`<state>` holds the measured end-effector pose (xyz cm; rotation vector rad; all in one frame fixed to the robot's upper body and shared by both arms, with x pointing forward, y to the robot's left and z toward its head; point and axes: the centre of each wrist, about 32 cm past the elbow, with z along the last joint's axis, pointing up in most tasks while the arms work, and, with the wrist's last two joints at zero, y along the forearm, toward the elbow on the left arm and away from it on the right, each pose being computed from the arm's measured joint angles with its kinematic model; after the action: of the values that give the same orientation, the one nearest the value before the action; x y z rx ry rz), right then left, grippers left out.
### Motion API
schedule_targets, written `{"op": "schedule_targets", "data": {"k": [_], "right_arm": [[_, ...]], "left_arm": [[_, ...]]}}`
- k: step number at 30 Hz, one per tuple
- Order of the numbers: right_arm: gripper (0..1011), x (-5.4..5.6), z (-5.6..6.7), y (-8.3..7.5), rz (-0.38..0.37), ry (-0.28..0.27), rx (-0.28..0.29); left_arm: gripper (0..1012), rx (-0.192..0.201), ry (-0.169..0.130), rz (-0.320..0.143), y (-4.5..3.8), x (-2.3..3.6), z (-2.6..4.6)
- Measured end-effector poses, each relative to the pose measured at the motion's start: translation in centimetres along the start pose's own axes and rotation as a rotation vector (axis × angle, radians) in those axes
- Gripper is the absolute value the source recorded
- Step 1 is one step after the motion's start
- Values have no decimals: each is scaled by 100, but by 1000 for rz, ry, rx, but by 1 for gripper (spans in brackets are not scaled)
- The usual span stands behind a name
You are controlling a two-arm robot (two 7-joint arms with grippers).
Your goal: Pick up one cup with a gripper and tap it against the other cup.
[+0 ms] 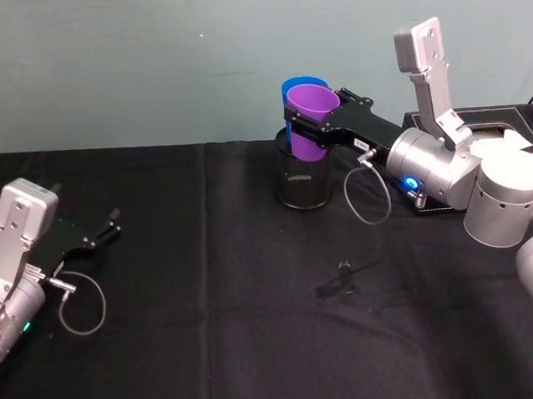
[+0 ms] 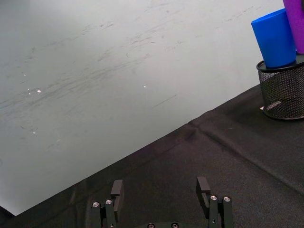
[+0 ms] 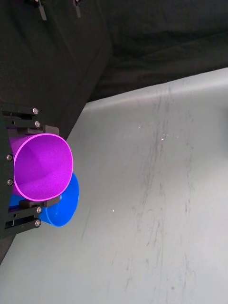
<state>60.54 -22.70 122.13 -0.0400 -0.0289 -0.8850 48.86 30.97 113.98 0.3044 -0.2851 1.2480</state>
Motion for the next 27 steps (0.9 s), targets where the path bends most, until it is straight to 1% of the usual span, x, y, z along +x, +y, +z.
{"op": "schedule_targets", "data": {"k": [27], "right_arm": [[735,0,0,0,0,0,0]], "left_arm": [[1000,0,0,0,0,0,0]]}}
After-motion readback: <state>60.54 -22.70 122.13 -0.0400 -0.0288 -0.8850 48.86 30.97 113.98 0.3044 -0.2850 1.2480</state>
